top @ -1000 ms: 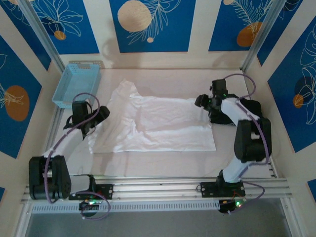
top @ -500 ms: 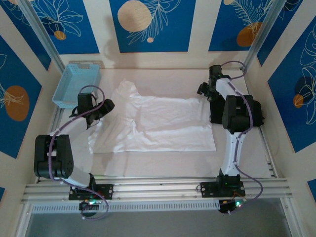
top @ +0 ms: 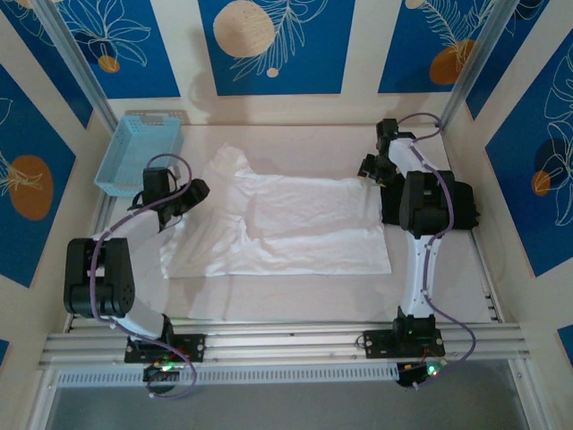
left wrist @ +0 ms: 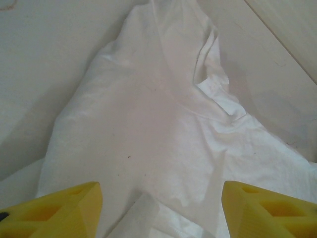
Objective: Fold the inside-out t-shirt
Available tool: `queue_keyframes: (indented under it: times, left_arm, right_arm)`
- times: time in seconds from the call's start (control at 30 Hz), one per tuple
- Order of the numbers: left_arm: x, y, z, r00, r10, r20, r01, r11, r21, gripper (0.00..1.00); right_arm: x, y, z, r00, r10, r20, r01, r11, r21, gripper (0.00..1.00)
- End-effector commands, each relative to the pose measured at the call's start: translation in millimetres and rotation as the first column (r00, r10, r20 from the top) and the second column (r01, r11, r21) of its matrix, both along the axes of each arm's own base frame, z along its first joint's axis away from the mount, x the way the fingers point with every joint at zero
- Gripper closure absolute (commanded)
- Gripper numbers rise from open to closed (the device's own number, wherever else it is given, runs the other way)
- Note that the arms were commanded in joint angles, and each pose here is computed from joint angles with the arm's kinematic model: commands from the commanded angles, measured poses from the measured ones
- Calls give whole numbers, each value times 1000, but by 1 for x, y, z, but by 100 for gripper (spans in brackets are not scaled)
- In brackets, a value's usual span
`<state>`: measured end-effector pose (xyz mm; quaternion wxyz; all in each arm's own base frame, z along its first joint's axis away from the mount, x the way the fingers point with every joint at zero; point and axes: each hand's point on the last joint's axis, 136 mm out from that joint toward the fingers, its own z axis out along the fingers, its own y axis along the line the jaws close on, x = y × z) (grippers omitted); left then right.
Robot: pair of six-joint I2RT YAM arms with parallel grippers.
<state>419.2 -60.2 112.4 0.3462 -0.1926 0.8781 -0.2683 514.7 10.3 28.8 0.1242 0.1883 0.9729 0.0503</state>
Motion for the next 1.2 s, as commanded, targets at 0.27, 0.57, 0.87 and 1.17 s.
queue_keyframes:
  times: [0.27, 0.57, 0.87, 1.17]
  left_arm:
    - [42, -8, 18, 998, -49, 43, 47, 998, 41, 35]
    - [102, -23, 1, 987, -158, -27, 160, 952, 263, 35]
    - [165, -29, -45, 929, -292, -229, 364, 836, 410, 35]
    - [212, -45, -52, 892, -388, -234, 444, 649, 618, 36]
  right_arm:
    - [3, 6, -9, 999, 24, -41, -22, 999, 48, 76]
    - [18, 21, 25, 991, 86, 104, -94, 993, 75, 93]
    - [19, 28, 39, 980, 130, 151, -142, 987, 70, 94]
    - [19, 40, 51, 968, 179, 178, -191, 980, 52, 94]
